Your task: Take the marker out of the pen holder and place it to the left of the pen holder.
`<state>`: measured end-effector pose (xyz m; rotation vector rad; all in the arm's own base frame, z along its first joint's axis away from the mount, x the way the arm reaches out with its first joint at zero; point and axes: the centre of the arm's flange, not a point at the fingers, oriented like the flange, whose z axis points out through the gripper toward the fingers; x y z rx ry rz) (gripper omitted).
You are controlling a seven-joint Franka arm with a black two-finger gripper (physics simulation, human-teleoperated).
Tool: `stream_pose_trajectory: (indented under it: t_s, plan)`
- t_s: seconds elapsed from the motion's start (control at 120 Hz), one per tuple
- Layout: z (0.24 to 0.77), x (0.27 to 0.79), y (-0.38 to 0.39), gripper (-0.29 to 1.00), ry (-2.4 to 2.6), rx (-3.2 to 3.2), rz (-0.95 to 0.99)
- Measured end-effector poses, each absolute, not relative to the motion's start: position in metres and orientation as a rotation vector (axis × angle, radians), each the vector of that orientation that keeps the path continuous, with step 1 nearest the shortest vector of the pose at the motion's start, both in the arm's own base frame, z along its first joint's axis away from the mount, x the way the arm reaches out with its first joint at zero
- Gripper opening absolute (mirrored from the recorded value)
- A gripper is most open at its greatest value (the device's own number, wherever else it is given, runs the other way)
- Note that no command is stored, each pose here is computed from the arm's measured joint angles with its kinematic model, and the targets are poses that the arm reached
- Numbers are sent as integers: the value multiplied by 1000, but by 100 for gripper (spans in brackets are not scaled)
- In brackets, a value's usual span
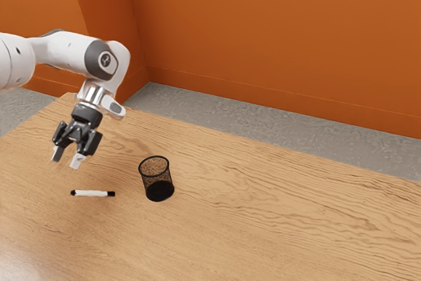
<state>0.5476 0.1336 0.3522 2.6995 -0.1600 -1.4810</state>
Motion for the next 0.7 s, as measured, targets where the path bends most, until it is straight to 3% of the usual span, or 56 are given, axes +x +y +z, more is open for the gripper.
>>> stream_pose_trajectory:
  t_s: [0.133, 0.358, 0.508, 0.7]
  plan:
    - [384, 570, 106, 62, -328, 2884, -1144]
    - [496, 582, -9, 67, -765, 3077, -579]
    - [529, 591, -51, 69, -930, 3066, -342]
    - [559, 597, -77, 70, -1052, 3043, -173]
